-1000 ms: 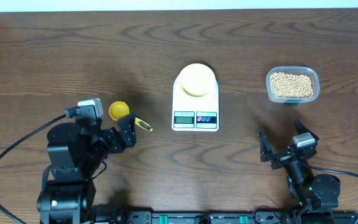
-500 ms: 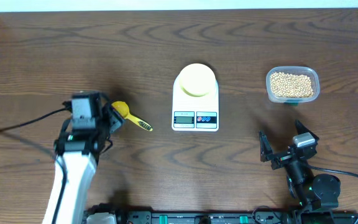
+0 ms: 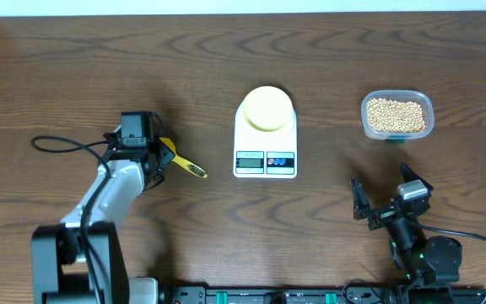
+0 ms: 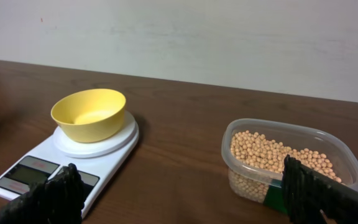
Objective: Scoop item into bowl and weigh 50g on scale
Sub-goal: 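Grasp the yellow scoop by its handle with the left gripper, then lift the scoop with the left gripper and bring the right gripper toward it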
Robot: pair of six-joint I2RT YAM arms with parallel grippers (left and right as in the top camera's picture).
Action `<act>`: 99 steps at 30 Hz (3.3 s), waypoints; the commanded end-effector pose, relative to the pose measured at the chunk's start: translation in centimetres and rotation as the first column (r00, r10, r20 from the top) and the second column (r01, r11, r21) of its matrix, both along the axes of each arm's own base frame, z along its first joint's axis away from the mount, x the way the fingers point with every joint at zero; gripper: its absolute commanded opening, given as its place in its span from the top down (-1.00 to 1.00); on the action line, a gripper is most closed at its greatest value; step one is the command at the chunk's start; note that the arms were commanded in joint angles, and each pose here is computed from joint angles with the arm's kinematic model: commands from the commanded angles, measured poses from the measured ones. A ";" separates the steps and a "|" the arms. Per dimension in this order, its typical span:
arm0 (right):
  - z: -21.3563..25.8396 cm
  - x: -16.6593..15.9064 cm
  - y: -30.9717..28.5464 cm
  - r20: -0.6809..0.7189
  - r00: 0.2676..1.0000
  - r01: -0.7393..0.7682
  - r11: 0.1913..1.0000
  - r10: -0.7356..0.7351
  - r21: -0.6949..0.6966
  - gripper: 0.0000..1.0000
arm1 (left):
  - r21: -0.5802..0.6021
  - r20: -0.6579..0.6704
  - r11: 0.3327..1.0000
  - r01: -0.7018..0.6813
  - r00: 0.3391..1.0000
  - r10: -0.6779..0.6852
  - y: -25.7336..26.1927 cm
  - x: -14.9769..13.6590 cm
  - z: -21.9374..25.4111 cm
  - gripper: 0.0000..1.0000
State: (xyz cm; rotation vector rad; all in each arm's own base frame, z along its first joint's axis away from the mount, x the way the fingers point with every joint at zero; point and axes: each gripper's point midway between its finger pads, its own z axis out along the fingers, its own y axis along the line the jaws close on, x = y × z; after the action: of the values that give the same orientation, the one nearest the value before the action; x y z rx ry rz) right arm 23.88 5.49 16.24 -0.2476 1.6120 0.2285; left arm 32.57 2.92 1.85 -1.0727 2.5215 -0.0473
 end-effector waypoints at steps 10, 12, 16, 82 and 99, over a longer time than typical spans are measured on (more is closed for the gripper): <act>-0.1 0.0 -0.1 -0.003 1.000 0.002 1.000 -0.002 0.010 -0.98 | 0.019 0.022 1.000 -0.020 1.000 0.020 0.5 1.5 -1.0 0.17; -0.1 0.0 -0.1 -0.003 1.000 0.002 1.000 -0.002 0.010 -0.98 | 0.019 0.022 1.000 -0.021 1.000 0.020 0.5 1.5 -1.0 0.21; -0.1 0.0 -0.1 -0.003 1.000 0.002 1.000 -0.002 0.010 -0.98 | 0.019 0.022 1.000 -0.020 1.000 0.019 0.5 1.5 -1.0 0.36; -1.5 -3.2 6.3 -0.331 0.821 -0.051 0.638 0.465 0.769 -0.98 | -0.386 0.116 0.919 -0.081 0.984 0.135 -5.5 -8.3 11.8 0.86; -2.0 -2.6 9.6 -0.536 0.505 0.079 0.582 0.677 0.809 -0.98 | -0.421 0.047 0.889 -0.178 0.975 0.217 -5.5 -9.3 11.3 0.86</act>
State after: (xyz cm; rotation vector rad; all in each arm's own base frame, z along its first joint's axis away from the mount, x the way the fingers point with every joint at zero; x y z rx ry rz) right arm 22.02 14.22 14.03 0.3433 2.1704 1.4553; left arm 23.23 -2.48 12.93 -1.3856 2.3887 -0.5606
